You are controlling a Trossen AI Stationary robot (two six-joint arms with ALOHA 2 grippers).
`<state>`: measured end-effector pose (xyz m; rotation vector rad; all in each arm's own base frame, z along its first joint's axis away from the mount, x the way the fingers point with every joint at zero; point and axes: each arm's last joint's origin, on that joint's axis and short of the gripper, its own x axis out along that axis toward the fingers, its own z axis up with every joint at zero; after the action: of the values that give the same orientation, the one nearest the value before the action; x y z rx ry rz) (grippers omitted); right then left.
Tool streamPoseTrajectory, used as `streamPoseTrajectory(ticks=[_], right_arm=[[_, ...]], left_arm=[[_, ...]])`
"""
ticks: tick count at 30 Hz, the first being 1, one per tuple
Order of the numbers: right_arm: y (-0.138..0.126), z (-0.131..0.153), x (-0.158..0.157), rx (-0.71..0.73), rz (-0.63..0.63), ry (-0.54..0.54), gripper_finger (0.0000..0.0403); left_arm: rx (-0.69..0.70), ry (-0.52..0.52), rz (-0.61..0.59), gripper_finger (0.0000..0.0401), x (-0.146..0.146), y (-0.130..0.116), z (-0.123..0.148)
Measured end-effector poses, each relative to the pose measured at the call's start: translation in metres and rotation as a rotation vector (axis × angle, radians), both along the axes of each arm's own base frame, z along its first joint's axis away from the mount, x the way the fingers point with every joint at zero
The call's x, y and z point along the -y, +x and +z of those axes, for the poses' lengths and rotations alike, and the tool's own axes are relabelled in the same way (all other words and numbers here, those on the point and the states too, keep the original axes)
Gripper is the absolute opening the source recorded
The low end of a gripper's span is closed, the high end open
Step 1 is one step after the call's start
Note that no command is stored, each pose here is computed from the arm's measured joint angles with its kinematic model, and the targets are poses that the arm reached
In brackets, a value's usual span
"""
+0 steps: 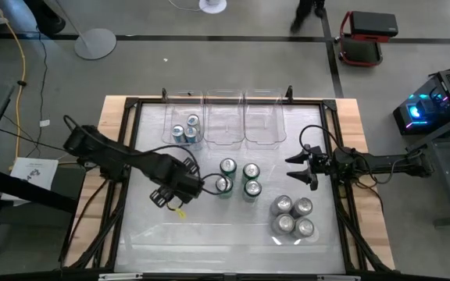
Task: Sort soda cans
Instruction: Put the blue soda can into the left transparent bin
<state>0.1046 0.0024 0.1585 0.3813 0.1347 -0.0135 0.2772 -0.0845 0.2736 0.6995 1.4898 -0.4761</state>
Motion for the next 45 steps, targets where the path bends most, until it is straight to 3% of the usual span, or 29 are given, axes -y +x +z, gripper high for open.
streamPoseTrajectory(ticks=[13,22,31,39,42,45], right_arm=[[0.0,0.0,0.0,0.0,0.0,0.0,0.0291],[0.0,0.0,0.0,0.0,0.0,0.0,0.0291],[0.0,0.0,0.0,0.0,0.0,0.0,0.0291],[0.0,0.0,0.0,0.0,0.0,0.0,0.0291],[0.0,0.0,0.0,0.0,0.0,0.0,0.0291],[0.0,0.0,0.0,0.0,0.0,0.0,0.0291]], left_arm=[[-0.118,-0.022,0.123,0.027,-0.02,0.014,-0.025],[-0.121,-0.02,0.2,0.0235,-0.022,0.013,-0.025],[-0.123,-0.147,0.602,0.0237,-0.04,0.016,-0.023],[-0.112,-0.139,1.179,0.0238,-0.077,0.017,-0.022],[-0.108,-0.137,1.256,0.0238,-0.085,0.017,-0.022],[-0.103,-0.145,1.258,0.0237,-0.088,0.014,-0.019]])
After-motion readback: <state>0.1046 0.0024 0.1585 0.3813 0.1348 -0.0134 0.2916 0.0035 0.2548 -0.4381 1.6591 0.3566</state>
